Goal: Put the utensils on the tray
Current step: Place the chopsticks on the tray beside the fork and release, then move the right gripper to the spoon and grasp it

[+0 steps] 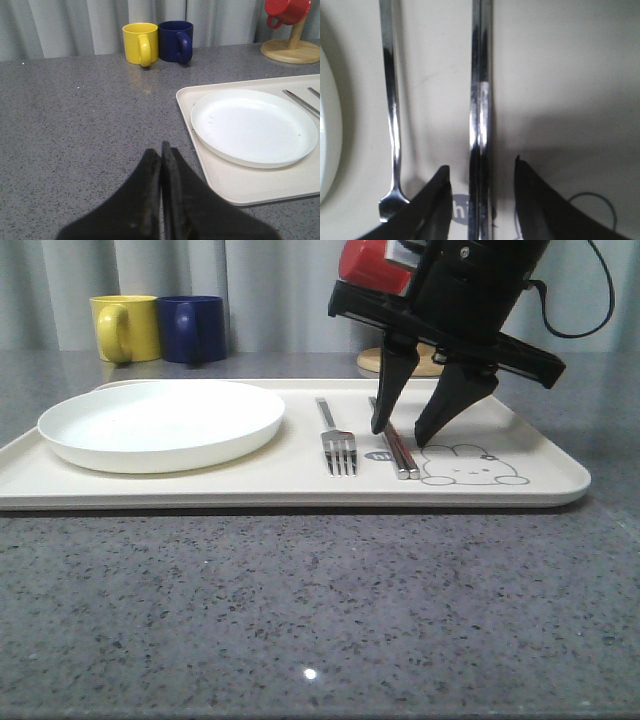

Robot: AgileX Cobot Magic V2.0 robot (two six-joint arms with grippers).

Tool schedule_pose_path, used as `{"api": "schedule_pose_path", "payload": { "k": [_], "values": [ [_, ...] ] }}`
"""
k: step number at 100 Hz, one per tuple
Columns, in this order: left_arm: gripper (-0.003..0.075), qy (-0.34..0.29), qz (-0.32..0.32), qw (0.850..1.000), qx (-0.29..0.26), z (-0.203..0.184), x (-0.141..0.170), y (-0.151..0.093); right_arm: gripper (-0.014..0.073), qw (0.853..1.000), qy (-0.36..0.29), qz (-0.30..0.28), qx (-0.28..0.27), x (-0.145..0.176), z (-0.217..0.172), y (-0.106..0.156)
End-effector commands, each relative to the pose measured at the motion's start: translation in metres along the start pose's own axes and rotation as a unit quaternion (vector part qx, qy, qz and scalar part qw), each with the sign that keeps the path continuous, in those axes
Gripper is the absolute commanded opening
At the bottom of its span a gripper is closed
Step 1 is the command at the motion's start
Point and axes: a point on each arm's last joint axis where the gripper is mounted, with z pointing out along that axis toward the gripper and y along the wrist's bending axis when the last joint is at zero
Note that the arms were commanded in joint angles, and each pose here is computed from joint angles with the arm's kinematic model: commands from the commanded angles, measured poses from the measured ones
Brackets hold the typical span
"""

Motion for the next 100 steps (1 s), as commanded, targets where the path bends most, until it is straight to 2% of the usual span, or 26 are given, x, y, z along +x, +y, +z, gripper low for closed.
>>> {"api": "schedule_pose_path", "payload": {
  "k": [1,12,26,37,52,78,90,100],
  "values": [
    [-0.0019,-0.045,-0.006,0.999,0.004,-0.002,-0.014,-0.001,0.0336,0.997,-0.065,-0.024,-0.016,-0.006,-0.038,0.008],
    [-0.0019,-0.045,-0.006,0.999,0.004,-0.002,-0.014,-0.001,0.0336,0.994,-0.097,-0.053,0.010,-0.006,-0.061,0.003],
    [-0.0019,-0.045,-0.006,0.999,0.004,-0.002,-0.014,-0.001,0.0336,0.985,-0.137,-0.076,0.065,-0.012,-0.097,-0.023],
    [-0.0019,-0.045,-0.006,0.999,0.004,-0.002,-0.014,-0.001,0.0336,0.979,-0.146,-0.073,0.122,-0.018,-0.121,-0.058],
    [-0.0019,-0.045,-0.006,0.999,0.004,-0.002,-0.014,-0.001,0.0336,0.975,-0.120,-0.044,0.183,-0.025,-0.142,-0.117],
    [-0.0019,-0.045,-0.006,0.999,0.004,-0.002,-0.014,-0.001,0.0336,0.966,-0.102,0.013,0.238,-0.030,-0.159,-0.198],
    [-0.0019,-0.045,-0.006,0.999,0.004,-0.002,-0.014,-0.001,0.0336,0.961,-0.116,0.026,0.249,-0.036,-0.157,-0.220],
    [-0.0019,-0.045,-0.006,0.999,0.004,-0.002,-0.014,-0.001,0.0336,0.960,-0.112,0.007,0.255,-0.042,-0.149,-0.232]
  ]
}}
